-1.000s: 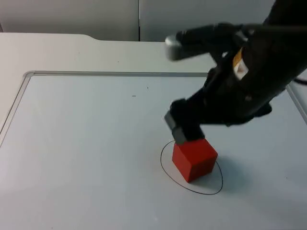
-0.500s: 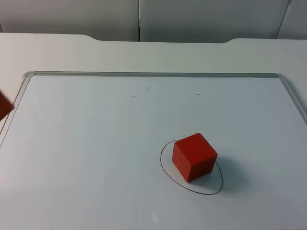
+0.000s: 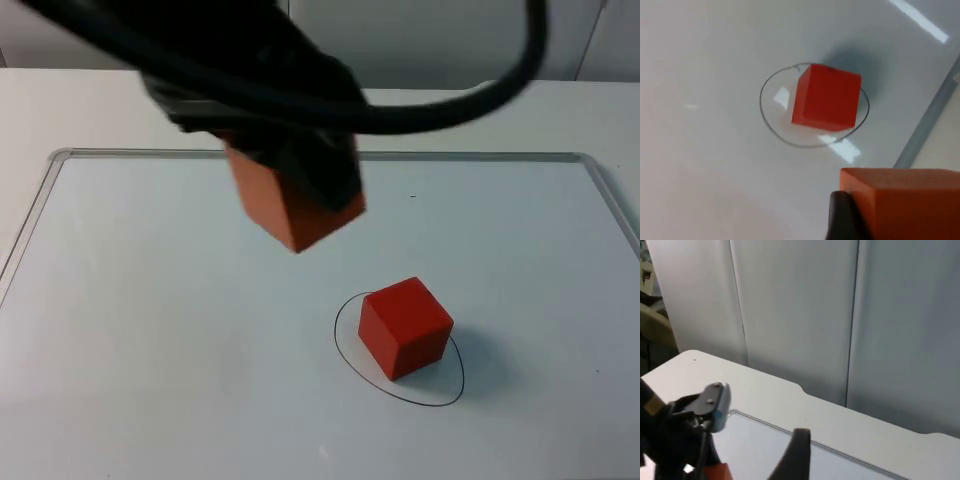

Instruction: Pick up one cube with the left hand and another cube with the right hand. First place the cube in the right hand at the target position, then stack the cube in the left hand on top.

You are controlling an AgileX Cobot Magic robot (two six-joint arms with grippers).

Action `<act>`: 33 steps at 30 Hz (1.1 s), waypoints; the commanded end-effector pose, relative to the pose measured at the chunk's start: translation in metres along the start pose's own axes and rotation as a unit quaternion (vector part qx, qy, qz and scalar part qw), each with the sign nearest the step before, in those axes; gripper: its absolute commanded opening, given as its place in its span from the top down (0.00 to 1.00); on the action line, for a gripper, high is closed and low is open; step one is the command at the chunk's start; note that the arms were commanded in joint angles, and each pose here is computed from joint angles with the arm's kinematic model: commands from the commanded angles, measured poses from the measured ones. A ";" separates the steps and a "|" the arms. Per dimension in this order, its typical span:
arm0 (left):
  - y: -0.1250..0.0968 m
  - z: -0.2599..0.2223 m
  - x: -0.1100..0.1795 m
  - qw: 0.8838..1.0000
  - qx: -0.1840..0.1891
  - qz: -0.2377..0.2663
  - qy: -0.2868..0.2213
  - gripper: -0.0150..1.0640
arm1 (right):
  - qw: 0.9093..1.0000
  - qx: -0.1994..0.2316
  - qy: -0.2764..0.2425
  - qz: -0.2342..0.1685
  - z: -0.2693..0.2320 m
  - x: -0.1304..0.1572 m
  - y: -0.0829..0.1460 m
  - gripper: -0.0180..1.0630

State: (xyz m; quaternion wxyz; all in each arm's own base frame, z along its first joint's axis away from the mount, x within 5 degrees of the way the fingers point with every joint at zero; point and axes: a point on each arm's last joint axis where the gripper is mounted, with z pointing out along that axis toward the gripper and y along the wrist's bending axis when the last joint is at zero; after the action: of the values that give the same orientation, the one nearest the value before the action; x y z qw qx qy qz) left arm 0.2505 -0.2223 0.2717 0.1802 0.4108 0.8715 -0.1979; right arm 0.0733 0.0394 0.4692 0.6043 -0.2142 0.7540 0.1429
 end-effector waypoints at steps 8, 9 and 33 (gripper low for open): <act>-0.007 0.072 -0.041 0.998 0.007 0.043 0.035 0.87 | 1.000 0.015 0.010 -0.018 0.000 0.003 -0.003 0.22; -0.007 0.072 -0.041 0.998 0.007 0.043 0.035 0.87 | 1.000 0.015 0.010 -0.018 0.000 0.003 -0.003 0.22; 0.012 0.130 -0.041 0.997 -0.011 0.041 0.057 0.87 | 0.999 0.035 0.006 -0.035 0.000 0.002 -0.007 0.22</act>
State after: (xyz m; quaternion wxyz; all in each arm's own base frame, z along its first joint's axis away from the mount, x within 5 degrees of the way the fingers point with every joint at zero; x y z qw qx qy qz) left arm 0.3051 -0.3028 0.1743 0.1367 0.4555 0.8660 -0.1546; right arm 0.0761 0.0334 0.4683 0.6091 -0.2153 0.7571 0.0965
